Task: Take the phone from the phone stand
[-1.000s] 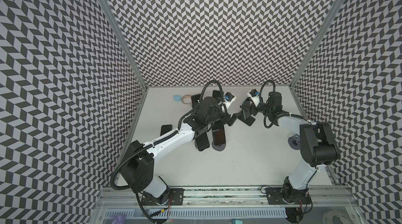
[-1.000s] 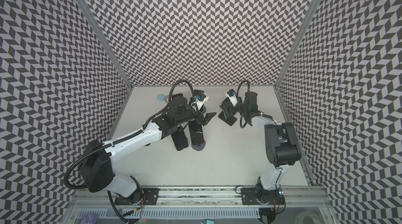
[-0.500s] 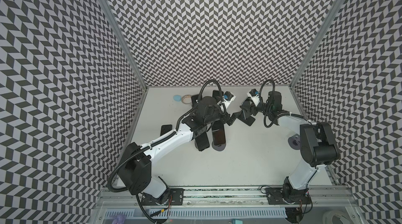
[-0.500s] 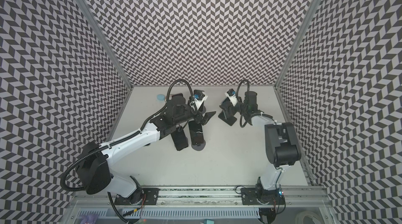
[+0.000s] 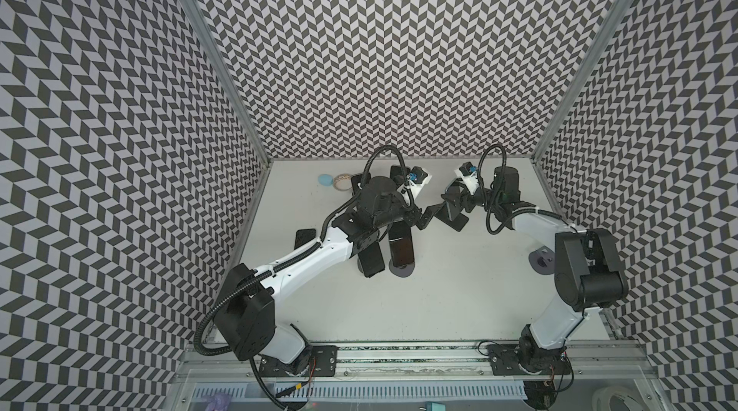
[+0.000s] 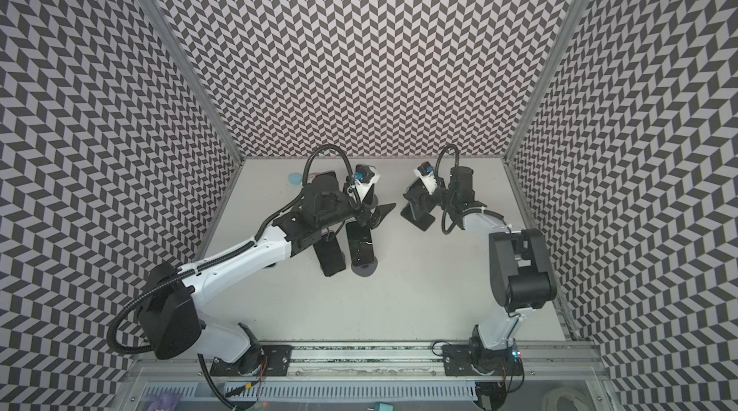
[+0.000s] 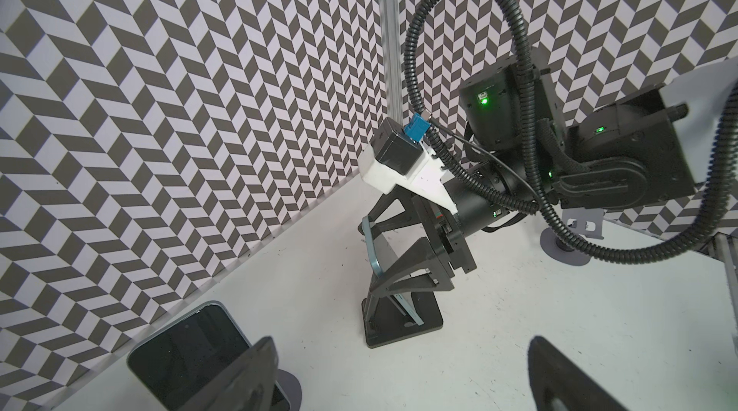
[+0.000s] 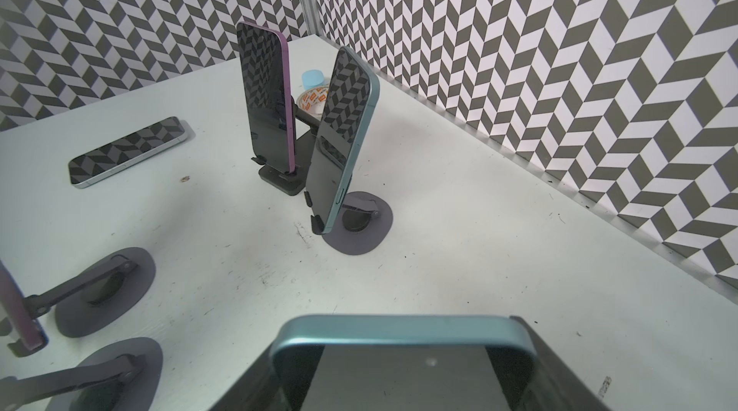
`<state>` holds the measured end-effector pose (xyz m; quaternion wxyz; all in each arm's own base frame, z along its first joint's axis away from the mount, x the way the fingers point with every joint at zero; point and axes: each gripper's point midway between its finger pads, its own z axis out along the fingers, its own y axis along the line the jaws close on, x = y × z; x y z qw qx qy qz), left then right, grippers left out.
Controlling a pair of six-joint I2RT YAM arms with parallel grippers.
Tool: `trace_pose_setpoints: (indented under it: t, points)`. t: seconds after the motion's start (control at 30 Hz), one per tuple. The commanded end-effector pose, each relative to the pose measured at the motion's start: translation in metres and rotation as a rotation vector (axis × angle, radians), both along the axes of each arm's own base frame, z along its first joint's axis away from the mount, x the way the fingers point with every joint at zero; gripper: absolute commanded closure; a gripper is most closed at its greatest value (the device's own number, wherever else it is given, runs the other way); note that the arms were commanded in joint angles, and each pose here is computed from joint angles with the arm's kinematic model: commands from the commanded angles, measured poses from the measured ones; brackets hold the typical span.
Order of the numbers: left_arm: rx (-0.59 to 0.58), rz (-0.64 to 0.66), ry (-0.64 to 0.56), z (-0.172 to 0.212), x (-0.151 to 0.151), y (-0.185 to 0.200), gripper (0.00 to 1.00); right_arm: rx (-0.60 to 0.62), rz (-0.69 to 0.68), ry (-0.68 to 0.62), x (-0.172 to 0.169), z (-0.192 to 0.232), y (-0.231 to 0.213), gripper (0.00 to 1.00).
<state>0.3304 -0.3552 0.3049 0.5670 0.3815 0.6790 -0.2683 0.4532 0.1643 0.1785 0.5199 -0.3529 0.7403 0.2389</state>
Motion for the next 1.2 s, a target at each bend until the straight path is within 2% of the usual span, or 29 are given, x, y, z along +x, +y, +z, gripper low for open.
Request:
trace_pose_setpoints:
  t: [0.0, 0.43, 1.17]
  points:
    - [-0.038, -0.011, -0.037, 0.021, -0.007, 0.005, 0.02, 0.029, 0.025, -0.113, -0.003, 0.046, 0.004, 0.36]
    - [-0.07, -0.011, -0.044, 0.035, -0.012, 0.008, 0.02, 0.021, 0.006, -0.117, -0.018, 0.06, 0.0, 0.38]
    - [-0.123, -0.072, -0.019, 0.045, -0.039, -0.002, 0.02, 0.051, -0.062, -0.117, -0.043, 0.092, -0.015, 0.41]
